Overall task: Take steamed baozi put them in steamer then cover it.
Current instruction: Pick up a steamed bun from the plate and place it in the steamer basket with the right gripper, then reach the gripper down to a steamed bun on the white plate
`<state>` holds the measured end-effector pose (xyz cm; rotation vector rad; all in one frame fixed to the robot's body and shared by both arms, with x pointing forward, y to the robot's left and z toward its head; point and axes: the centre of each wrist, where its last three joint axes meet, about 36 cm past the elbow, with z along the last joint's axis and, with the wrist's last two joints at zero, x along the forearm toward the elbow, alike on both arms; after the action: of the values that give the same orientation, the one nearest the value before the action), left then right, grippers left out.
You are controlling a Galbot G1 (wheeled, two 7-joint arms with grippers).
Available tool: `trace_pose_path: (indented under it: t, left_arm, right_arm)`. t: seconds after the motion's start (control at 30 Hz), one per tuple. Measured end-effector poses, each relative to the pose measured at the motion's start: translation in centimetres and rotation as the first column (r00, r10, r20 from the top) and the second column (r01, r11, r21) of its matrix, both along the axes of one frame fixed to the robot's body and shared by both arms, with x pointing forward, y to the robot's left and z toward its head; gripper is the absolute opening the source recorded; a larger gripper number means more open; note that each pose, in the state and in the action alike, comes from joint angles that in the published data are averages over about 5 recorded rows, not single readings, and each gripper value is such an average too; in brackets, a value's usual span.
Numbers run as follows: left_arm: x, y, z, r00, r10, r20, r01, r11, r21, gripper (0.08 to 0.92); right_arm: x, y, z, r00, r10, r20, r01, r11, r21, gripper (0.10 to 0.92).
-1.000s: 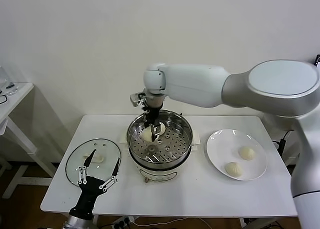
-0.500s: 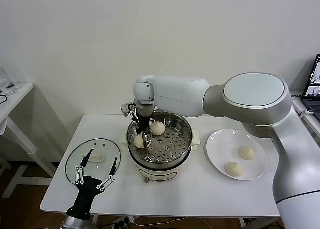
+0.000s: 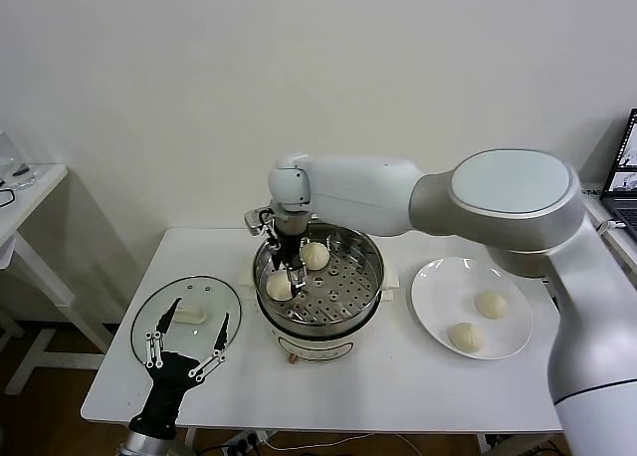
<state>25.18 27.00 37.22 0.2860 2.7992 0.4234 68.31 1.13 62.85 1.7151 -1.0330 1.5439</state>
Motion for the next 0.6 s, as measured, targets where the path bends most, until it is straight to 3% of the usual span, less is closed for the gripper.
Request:
trace_pose_path:
  t: [0.33, 0.6]
  left_arm:
    - [0.1, -0.4, -0.2, 0.9999, -0.014, -0.002, 0.014, 1.000, 0.007, 0.823]
    - [0.2, -0.3, -0.1, 0.9999, -0.013, -0.001, 0.013, 1.000, 0.014, 0.823]
  right_arm:
    - [0.5, -13.3, 5.2, 0.998, -0.069, 0.014, 0.069, 0.998, 0.001, 0.823]
    - [0.2, -26.7, 4.2, 0.981, -0.193, 0.005, 0.193, 0.981, -0.013, 0.823]
